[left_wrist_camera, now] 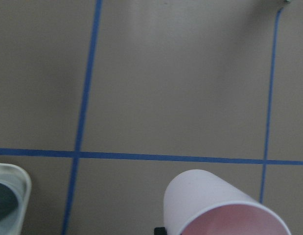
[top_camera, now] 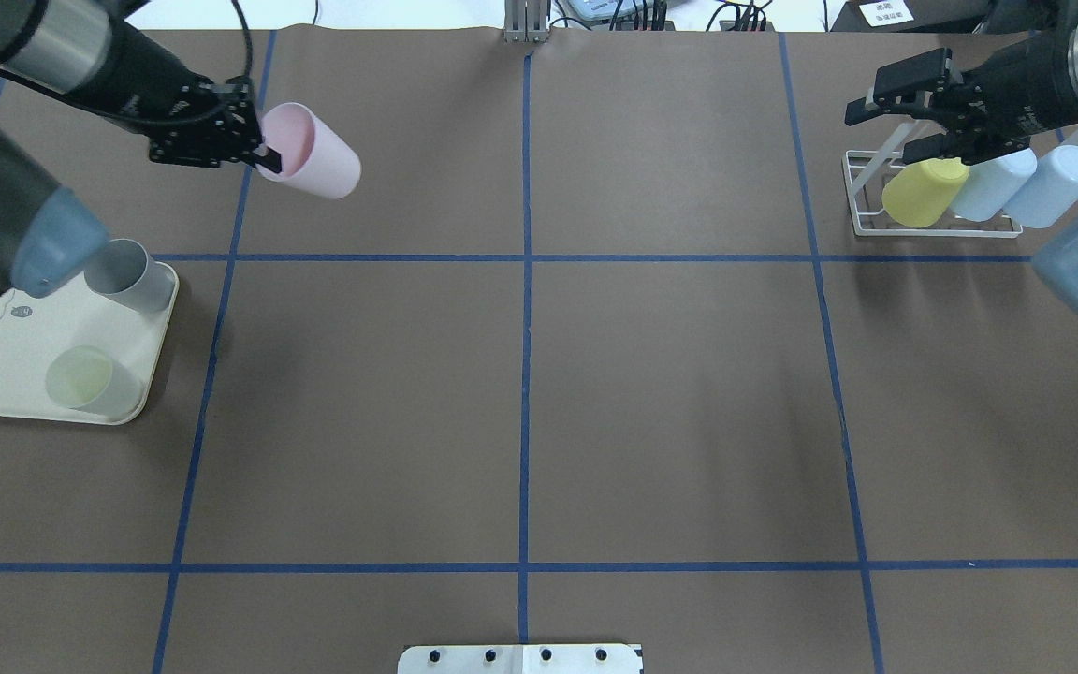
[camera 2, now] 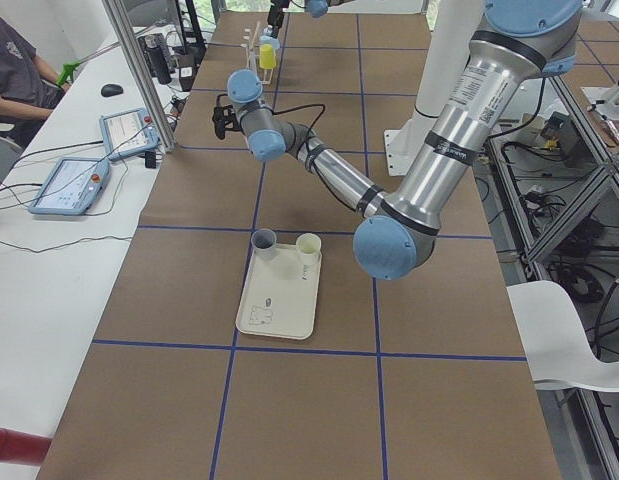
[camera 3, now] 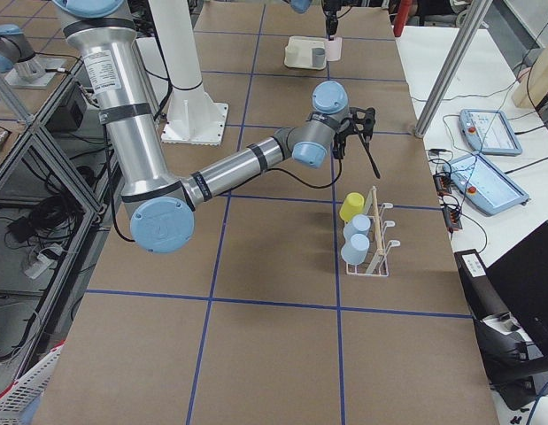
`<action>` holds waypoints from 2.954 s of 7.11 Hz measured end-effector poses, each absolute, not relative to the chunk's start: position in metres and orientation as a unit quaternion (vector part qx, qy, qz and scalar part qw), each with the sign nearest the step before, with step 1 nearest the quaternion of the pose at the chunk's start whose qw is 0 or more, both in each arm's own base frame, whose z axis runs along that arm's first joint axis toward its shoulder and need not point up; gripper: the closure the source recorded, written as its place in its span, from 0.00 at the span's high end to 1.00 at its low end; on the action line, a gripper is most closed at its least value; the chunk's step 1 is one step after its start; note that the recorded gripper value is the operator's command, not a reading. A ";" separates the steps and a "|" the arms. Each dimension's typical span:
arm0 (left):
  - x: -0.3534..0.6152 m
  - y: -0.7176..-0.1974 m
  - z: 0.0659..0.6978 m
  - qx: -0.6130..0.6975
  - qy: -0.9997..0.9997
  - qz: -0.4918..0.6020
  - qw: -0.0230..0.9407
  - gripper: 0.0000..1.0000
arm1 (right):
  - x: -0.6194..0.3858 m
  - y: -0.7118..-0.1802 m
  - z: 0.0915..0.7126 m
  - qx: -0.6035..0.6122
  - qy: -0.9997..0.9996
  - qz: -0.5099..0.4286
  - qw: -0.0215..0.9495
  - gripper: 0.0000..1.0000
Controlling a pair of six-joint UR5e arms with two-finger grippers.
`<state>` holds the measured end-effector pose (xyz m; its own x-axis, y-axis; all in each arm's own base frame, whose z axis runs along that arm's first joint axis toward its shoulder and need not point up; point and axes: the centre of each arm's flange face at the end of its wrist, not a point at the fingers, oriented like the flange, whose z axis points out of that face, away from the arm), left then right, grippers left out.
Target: Transfer IKEA cup to right arm and place on rack
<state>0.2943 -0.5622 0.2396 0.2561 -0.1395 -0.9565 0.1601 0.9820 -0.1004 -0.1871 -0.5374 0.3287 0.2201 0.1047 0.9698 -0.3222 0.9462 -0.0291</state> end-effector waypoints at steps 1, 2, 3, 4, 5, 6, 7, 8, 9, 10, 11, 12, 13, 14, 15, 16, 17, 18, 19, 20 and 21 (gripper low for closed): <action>0.334 -0.552 0.214 0.023 0.628 -0.117 0.769 0.00 | -0.194 -0.530 0.320 0.087 -0.629 0.137 0.760 0.98; 0.366 -0.542 0.195 0.028 0.664 -0.139 0.734 0.00 | -0.200 -0.525 0.311 0.088 -0.643 0.130 0.749 0.93; 0.388 -0.531 0.182 0.025 0.706 -0.159 0.690 0.00 | -0.207 -0.522 0.300 0.083 -0.655 0.119 0.742 0.94; 0.404 -0.518 0.175 0.020 0.744 -0.174 0.645 0.00 | -0.215 -0.520 0.283 0.073 -0.666 0.105 0.735 0.99; 0.416 -0.504 0.170 0.015 0.775 -0.187 0.604 0.00 | -0.223 -0.517 0.263 0.062 -0.678 0.093 0.726 0.99; 0.423 -0.494 0.165 0.008 0.794 -0.194 0.576 0.00 | -0.231 -0.512 0.248 0.050 -0.691 0.091 0.715 0.99; 0.428 -0.486 0.160 0.000 0.809 -0.198 0.554 0.00 | -0.237 -0.507 0.241 0.038 -0.708 0.098 0.699 0.99; 0.434 -0.473 0.152 -0.010 0.828 -0.202 0.524 0.00 | -0.238 -0.502 0.235 0.031 -0.727 0.105 0.678 0.98; 0.438 -0.459 0.146 -0.028 0.849 -0.204 0.488 0.00 | -0.238 -0.495 0.227 0.021 -0.750 0.116 0.651 0.98; 0.437 -0.449 0.143 -0.054 0.867 -0.204 0.451 0.00 | -0.245 -0.484 0.220 0.005 -0.779 0.132 0.613 0.98; 0.434 -0.444 0.144 -0.079 0.881 -0.203 0.419 0.00 | -0.261 -0.467 0.213 -0.017 -0.813 0.148 0.563 0.98; 0.430 -0.440 0.145 -0.101 0.892 -0.205 0.391 0.00 | -0.273 -0.453 0.209 -0.037 -0.839 0.157 0.520 0.98; 0.428 -0.437 0.146 -0.119 0.898 -0.206 0.369 0.00 | -0.279 -0.445 0.207 -0.054 -0.853 0.161 0.493 0.98; 0.428 -0.432 0.145 -0.134 0.903 -0.204 0.353 0.00 | -0.281 -0.440 0.207 -0.066 -0.862 0.165 0.474 0.98; 0.427 -0.428 0.145 -0.149 0.906 -0.202 0.340 0.00 | -0.283 -0.438 0.208 -0.074 -0.867 0.166 0.465 0.98; 0.429 -0.420 0.145 -0.163 0.909 -0.195 0.329 0.00 | -0.286 -0.436 0.207 -0.079 -0.868 0.165 0.461 0.98; 0.433 -0.411 0.145 -0.173 0.912 -0.187 0.321 0.00 | -0.287 -0.434 0.207 -0.082 -0.871 0.162 0.456 0.98; 0.437 -0.404 0.144 -0.181 0.914 -0.179 0.315 0.00 | -0.289 -0.431 0.207 -0.087 -0.875 0.158 0.450 0.98; 0.440 -0.398 0.142 -0.186 0.916 -0.173 0.311 0.00 | -0.292 -0.428 0.207 -0.092 -0.877 0.156 0.445 0.98; 0.441 -0.394 0.142 -0.189 0.917 -0.169 0.308 0.00 | -0.294 -0.425 0.207 -0.096 -0.878 0.152 0.443 0.98; 0.442 -0.393 0.141 -0.190 0.918 -0.168 0.306 0.00 | -0.297 -0.423 0.208 -0.098 -0.880 0.149 0.441 0.98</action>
<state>0.4418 -0.3926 0.1414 -0.7404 -0.4522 -0.4973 -0.2465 0.8710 -0.4249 -0.2967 -0.4225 0.2076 -0.5924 0.3040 0.7461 0.0418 0.9364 -0.3483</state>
